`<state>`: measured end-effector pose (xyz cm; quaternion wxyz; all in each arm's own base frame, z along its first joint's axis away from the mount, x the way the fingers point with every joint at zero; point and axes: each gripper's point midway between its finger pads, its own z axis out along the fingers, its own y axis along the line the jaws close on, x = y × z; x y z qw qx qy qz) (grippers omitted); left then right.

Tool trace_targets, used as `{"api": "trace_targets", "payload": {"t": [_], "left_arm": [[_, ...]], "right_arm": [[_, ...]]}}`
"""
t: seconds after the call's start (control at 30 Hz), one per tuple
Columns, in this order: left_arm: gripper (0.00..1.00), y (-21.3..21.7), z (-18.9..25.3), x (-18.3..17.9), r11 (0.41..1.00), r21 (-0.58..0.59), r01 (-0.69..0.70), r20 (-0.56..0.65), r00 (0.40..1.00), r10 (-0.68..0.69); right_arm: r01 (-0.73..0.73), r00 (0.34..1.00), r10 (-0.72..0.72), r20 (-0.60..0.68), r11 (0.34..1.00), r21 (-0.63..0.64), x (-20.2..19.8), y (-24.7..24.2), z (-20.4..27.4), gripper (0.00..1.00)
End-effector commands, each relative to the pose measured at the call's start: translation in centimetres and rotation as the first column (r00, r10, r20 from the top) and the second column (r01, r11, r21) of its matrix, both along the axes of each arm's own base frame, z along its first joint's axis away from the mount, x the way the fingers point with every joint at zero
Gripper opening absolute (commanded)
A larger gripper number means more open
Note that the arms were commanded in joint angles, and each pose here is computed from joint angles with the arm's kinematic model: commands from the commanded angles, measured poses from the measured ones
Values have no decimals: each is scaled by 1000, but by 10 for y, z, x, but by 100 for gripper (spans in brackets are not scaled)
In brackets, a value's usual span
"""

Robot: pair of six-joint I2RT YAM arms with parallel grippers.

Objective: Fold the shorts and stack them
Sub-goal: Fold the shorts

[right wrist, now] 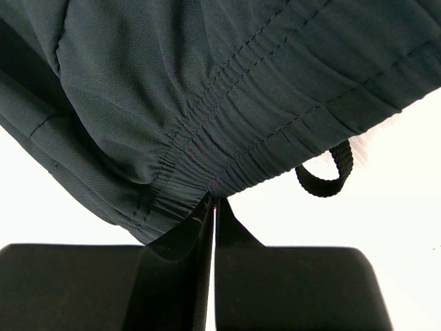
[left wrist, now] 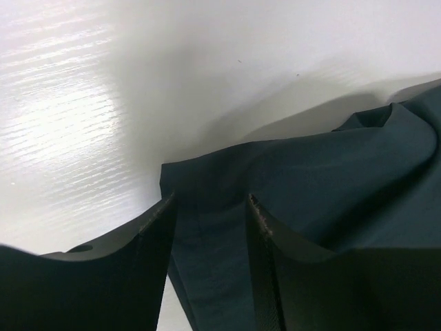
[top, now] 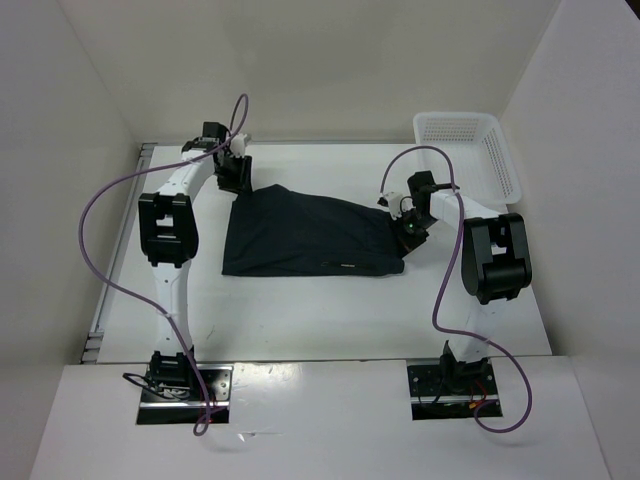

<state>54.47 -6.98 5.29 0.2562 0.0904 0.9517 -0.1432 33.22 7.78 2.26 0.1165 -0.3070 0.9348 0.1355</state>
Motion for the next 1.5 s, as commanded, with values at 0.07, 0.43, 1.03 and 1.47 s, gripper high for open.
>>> {"api": "trace_targets", "payload": {"t": [0.07, 0.43, 1.03, 1.47], "left_arm": [[56, -5, -8, -1, 1000, 1, 13, -17, 1000, -13], [35, -10, -9, -8, 999, -22, 26, -45, 999, -27], [0, 63, 74, 24, 983, 100, -153, 175, 975, 134], [58, 36, 32, -7, 985, 144, -99, 55, 994, 92]], "right_arm": [[-25, 1000, 25, 16, 1000, -8, -5, 0, 9, 0], [-26, 999, 26, 33, 1000, 3, 0, 2, 11, 0], [-41, 998, 42, 42, 999, -20, -4, -3, 12, 0], [2, 995, -1, 95, 1000, -5, 21, 5, 26, 3]]}}
